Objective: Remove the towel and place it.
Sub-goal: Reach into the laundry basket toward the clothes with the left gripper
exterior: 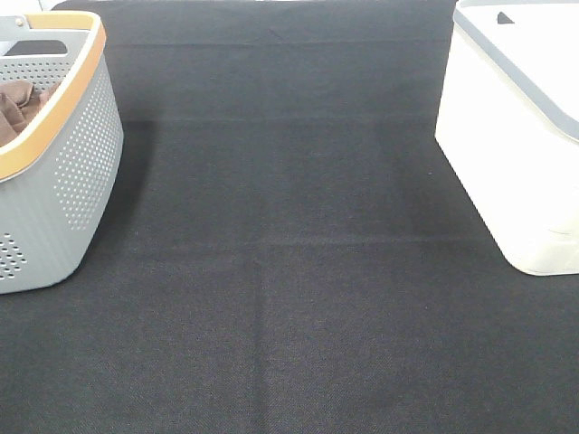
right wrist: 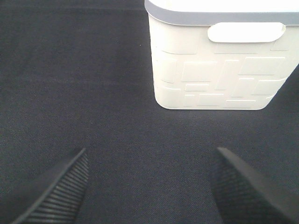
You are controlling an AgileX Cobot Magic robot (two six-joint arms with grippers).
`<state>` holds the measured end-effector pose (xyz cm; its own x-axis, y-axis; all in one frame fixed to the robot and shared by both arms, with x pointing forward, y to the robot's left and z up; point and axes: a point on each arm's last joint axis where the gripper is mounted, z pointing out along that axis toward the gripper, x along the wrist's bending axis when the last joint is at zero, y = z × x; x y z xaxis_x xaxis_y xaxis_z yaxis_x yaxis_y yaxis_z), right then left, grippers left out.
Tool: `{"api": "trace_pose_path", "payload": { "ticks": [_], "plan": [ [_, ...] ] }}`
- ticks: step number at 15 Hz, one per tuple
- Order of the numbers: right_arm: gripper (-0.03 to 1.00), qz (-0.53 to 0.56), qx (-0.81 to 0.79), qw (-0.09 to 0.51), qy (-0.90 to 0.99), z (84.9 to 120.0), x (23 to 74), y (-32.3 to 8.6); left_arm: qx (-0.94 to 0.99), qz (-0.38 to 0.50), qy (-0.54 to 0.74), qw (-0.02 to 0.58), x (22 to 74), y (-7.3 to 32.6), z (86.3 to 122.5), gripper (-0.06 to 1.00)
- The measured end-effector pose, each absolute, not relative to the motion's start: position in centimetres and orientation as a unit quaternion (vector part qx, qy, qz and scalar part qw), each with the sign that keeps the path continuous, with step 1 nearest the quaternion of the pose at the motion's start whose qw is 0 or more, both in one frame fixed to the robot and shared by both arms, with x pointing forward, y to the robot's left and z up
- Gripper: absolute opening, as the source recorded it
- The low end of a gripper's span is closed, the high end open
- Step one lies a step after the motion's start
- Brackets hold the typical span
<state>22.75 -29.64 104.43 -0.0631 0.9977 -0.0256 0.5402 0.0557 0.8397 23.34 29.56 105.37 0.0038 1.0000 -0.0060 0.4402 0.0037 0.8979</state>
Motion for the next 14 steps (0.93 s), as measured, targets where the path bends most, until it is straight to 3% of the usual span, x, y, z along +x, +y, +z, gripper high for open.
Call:
{"api": "trace_pose_path", "payload": {
  "ticks": [14],
  "plan": [
    [0.7,0.341,0.597,0.335,0.644,104.43,22.75,-29.64,0.6,0.372,0.6,0.377,23.34,29.56,105.37,0.69]
  ]
}}
